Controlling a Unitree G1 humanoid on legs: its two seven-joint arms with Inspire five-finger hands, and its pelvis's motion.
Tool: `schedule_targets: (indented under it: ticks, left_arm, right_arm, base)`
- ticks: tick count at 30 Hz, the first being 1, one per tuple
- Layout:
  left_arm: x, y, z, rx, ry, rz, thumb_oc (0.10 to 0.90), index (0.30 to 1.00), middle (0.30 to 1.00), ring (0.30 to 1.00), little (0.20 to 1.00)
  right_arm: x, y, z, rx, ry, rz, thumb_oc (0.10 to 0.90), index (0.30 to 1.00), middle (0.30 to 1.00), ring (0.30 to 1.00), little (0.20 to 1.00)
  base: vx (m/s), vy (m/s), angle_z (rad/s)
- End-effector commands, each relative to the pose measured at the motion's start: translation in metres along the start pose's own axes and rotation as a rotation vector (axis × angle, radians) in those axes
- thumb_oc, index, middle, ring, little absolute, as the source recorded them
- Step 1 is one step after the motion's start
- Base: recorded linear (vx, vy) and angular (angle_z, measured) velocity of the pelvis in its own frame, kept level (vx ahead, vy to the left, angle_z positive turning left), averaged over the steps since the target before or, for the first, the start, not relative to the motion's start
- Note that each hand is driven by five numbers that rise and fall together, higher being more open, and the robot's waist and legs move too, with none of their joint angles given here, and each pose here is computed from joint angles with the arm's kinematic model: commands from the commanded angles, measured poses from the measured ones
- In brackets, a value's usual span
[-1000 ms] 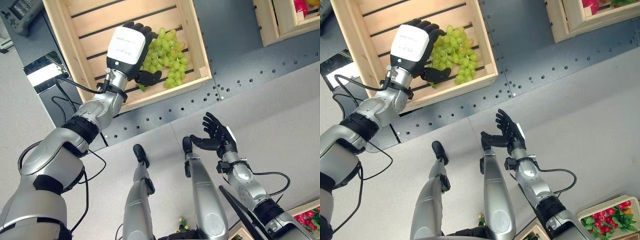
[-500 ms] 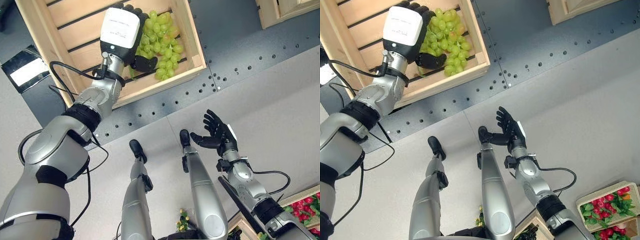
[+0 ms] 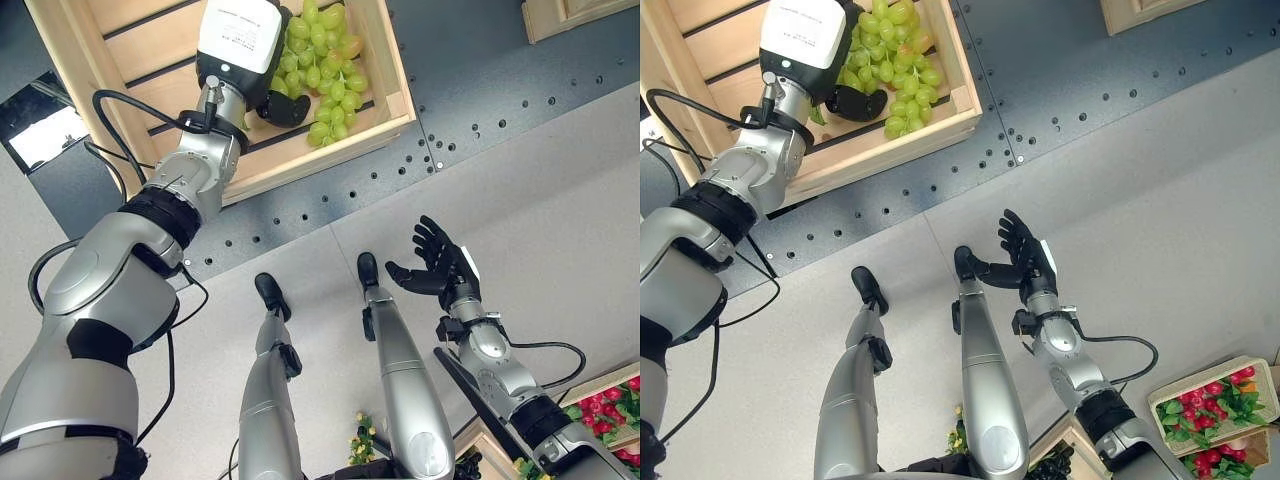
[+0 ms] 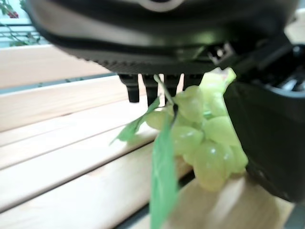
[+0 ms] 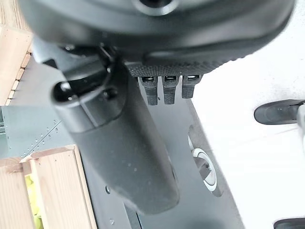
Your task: Pick up the fruits from the basket on one side to the basket on the other side
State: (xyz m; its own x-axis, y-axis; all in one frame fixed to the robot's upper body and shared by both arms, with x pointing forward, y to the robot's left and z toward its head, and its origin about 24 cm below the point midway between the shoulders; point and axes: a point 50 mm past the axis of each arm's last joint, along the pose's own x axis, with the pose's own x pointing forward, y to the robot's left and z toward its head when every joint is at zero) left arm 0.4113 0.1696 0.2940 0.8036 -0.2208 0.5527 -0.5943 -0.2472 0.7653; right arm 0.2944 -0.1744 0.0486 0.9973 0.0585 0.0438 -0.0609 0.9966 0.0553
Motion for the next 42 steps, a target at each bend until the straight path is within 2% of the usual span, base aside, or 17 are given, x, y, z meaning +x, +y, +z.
schedule_targets:
  ticks: [1, 15, 21, 25, 28, 35, 42]
  left_arm:
    - [-0.008, -0.011, -0.049, 0.195, 0.209, -0.147, 0.400, 0.300, 0.300, 0.300, 0.300]
    - [-0.010, -0.011, -0.051, 0.214, 0.155, -0.136, 0.400, 0.300, 0.300, 0.300, 0.300]
    - [-0.011, -0.004, -0.057, 0.184, 0.151, -0.073, 0.400, 0.300, 0.300, 0.300, 0.300]
    - [-0.013, -0.003, -0.057, 0.112, 0.159, -0.016, 0.400, 0.300, 0.300, 0.300, 0.300]
    - [-0.018, -0.004, -0.057, -0.008, 0.174, 0.068, 0.400, 0.300, 0.300, 0.300, 0.300]
    - [-0.035, -0.008, -0.055, -0.385, 0.269, 0.259, 0.400, 0.300, 0.300, 0.300, 0.300]
    - [-0.049, -0.012, -0.049, -0.465, 0.248, 0.315, 0.400, 0.300, 0.300, 0.300, 0.300]
  right_arm:
    - [0.004, 0.000, 0.034, 0.081, -0.185, -0.044, 0.800, 0.900, 0.900, 0.900, 0.900]
    - [0.001, -0.008, 0.040, 0.083, -0.223, -0.061, 0.800, 0.900, 0.900, 0.900, 0.900]
    - [0.001, -0.011, 0.046, 0.079, -0.243, -0.056, 0.800, 0.900, 0.900, 0.900, 0.900]
    - [-0.002, -0.011, 0.045, 0.086, -0.244, -0.047, 0.800, 0.900, 0.900, 0.900, 0.900]
    - [-0.005, -0.009, 0.042, 0.090, -0.246, -0.033, 0.800, 0.900, 0.900, 0.900, 0.900]
    - [-0.009, -0.004, 0.036, 0.109, -0.228, -0.023, 0.800, 0.900, 0.900, 0.900, 0.900]
    - [-0.011, 0.002, 0.030, 0.111, -0.202, -0.016, 0.800, 0.900, 0.900, 0.900, 0.900]
  base:
    - [0.00, 0.000, 0.00]
    - [-0.02, 0.001, -0.01]
    - [-0.03, 0.010, -0.02]
    - [-0.02, 0.005, -0.01]
    - [-0.02, 0.006, -0.03]
    - [0.00, 0.007, 0.02]
    - [0.03, 0.023, 0.09]
